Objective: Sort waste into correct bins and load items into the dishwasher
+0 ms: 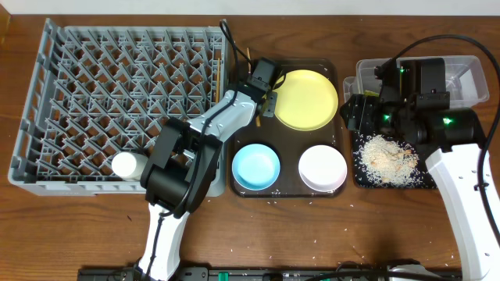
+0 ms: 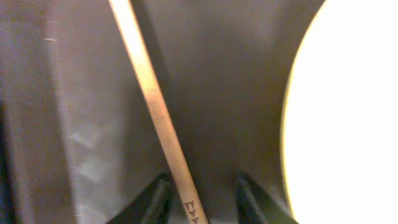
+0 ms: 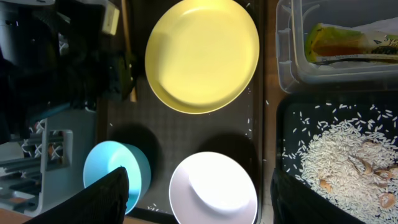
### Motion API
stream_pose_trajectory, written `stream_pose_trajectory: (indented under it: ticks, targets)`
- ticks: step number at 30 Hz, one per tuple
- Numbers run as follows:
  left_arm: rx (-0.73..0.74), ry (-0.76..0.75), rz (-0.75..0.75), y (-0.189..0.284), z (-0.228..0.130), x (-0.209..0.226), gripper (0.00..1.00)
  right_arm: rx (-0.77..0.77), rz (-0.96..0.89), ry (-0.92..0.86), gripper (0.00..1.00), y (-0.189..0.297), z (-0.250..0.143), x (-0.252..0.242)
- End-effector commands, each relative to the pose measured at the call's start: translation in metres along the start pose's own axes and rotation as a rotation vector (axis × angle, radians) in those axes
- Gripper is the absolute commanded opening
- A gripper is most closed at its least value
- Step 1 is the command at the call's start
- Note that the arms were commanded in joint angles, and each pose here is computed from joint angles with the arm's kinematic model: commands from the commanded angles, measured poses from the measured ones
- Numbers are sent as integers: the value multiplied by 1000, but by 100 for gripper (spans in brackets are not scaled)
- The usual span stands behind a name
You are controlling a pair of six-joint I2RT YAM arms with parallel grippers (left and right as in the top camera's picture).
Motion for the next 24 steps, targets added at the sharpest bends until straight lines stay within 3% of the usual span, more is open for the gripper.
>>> stream_pose_trajectory:
  ticks: [1, 8, 12, 19, 24]
  targets:
    - [63, 12, -82, -11, -15, -13, 31, 3, 8, -10, 70, 1, 0, 2]
    - [89, 9, -77, -9, -20, -11, 8, 3, 8, -10, 68, 1, 0, 2]
    - [60, 12, -71, 11, -8, -8, 8, 5, 7, -11, 68, 1, -1, 1]
    - [-135, 40, 4, 127, 41, 17, 8, 17, 2, -14, 66, 1, -3, 0]
    - [-136, 54, 132, 177, 32, 51, 8, 27, -1, -16, 66, 1, -6, 0]
Point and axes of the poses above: each gripper's point midway between its finger pads, its own y axis back along the fingers, its own x axis along the line the jaws close on, z = x × y, the point moved 2 cm from there along y, back along the fingers, and after that the axes turned 4 degrees about -y, right-handed, at the moved point
